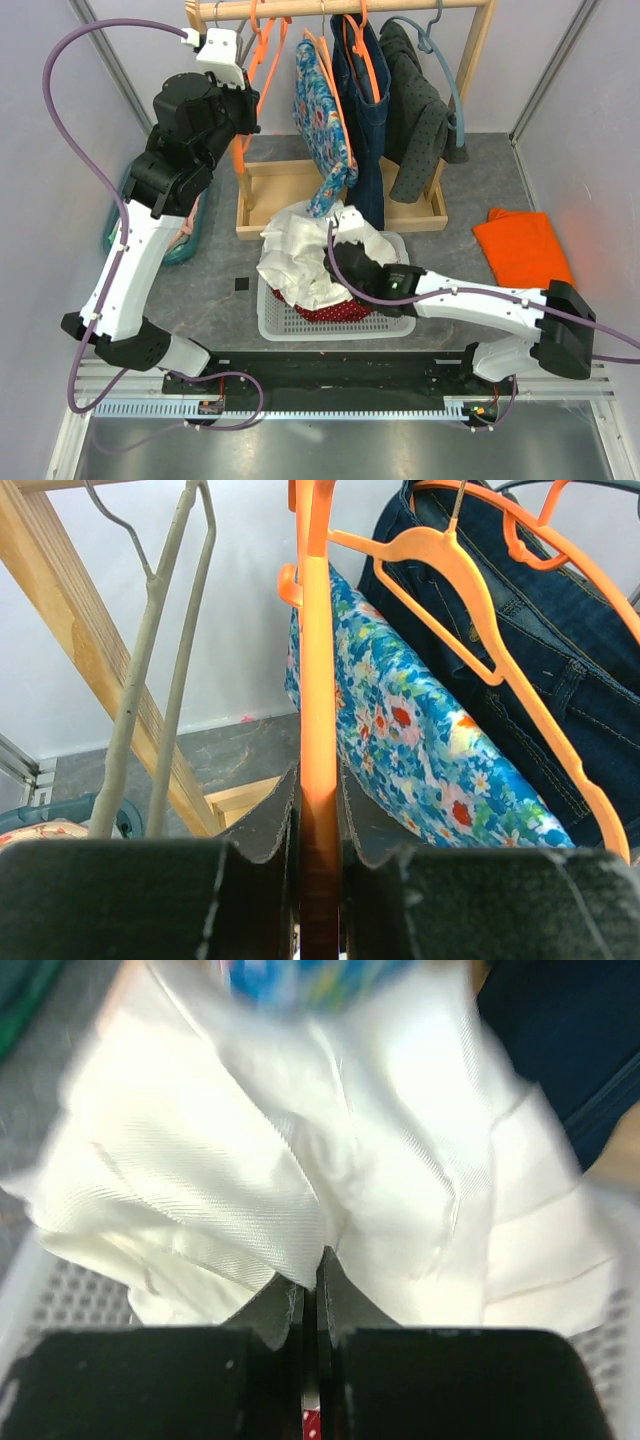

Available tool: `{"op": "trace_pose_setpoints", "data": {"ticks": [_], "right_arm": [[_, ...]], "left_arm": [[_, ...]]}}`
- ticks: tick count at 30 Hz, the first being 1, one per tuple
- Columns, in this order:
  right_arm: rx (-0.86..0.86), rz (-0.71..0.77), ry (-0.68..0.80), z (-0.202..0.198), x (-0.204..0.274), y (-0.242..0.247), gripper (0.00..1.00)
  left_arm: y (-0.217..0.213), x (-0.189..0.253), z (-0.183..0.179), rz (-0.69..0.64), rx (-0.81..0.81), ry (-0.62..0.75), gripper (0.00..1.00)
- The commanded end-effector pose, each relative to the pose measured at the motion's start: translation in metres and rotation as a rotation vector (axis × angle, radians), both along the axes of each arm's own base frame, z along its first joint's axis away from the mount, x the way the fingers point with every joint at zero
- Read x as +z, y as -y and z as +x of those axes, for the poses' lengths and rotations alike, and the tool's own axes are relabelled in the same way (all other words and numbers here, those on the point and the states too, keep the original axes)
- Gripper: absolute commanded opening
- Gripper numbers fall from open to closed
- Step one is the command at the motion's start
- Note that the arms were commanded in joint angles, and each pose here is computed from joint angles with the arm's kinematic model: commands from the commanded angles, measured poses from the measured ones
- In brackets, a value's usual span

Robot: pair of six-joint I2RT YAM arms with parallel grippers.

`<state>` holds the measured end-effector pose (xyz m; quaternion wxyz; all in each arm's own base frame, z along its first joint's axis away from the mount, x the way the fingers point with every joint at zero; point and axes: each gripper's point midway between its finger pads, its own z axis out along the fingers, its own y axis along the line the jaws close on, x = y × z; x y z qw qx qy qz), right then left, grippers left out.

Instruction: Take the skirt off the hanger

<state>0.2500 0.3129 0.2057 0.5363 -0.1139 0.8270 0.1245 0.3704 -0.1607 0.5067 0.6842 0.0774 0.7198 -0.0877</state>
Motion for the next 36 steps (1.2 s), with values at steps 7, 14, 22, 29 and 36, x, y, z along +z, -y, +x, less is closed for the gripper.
{"op": "trace_pose_setpoints", "data": {"ticks": [7,14,22,29,36], "right_arm": [[0.152,0.117,-0.420,-0.108,-0.119,-0.007,0.00],[0.138,0.136,-0.454,-0.142,-0.117,0.018,0.00],[0.080,-0.135,-0.464,-0.128,-0.122,0.017,0.90],[0.167,0.003,-0.270,-0.107,0.020,0.001,0.98],[0.267,0.044,-0.174,-0.092,0.091,-0.015,0.98]], "left_arm": [[-0.002,0.030,0.003,-0.025,0.014,0.089,0.02],[0.002,0.027,0.010,-0.027,0.014,0.081,0.02],[0.002,0.027,0.012,-0.017,0.020,0.081,0.02],[-0.001,0.025,0.010,-0.010,0.028,0.080,0.02],[-0.002,0.024,0.008,-0.010,0.026,0.080,0.02]]}}
